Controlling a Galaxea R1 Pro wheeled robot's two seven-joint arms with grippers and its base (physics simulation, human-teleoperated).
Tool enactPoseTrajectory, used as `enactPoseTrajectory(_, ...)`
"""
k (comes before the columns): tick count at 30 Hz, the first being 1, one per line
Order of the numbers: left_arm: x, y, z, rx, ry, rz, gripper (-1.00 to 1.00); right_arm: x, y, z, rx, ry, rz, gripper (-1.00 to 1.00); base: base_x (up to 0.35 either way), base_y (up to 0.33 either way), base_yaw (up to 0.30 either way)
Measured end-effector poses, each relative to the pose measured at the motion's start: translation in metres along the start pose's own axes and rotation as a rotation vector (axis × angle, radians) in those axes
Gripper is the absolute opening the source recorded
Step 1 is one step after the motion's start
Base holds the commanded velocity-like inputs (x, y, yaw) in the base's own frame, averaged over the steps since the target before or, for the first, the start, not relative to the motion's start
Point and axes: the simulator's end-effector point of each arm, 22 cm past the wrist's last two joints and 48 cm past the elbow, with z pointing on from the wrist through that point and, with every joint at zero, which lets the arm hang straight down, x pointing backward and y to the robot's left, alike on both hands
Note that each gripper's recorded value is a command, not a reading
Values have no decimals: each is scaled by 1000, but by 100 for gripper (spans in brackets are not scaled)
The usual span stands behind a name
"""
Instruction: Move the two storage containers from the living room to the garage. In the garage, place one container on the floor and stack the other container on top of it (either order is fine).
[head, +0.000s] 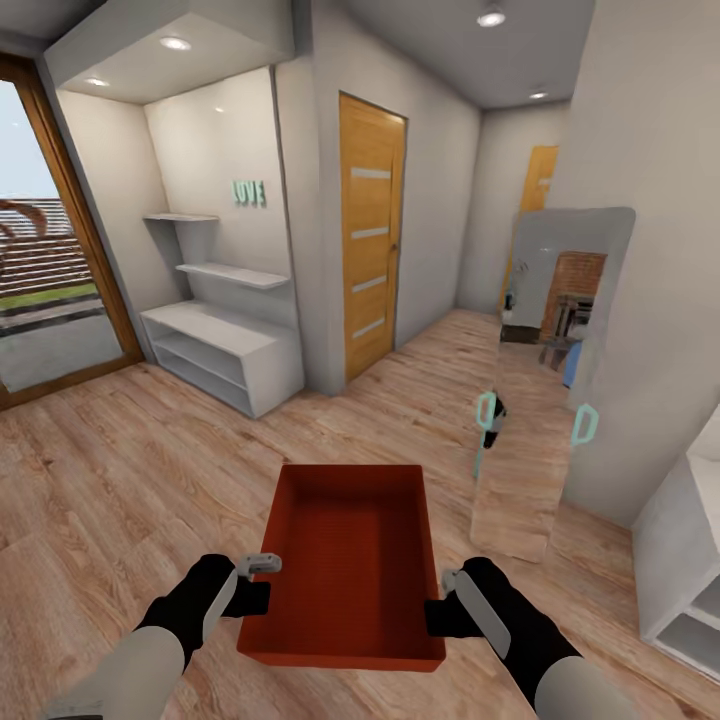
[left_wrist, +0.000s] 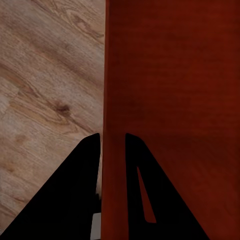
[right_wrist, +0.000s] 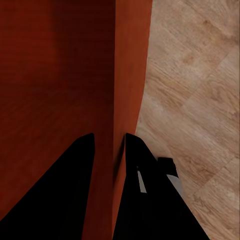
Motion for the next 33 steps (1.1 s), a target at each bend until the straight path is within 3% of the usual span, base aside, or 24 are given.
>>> enactPoseTrajectory(33,0,0,0,0,0,0,-100,0,0,0,0,0,1,-100,330,117,3)
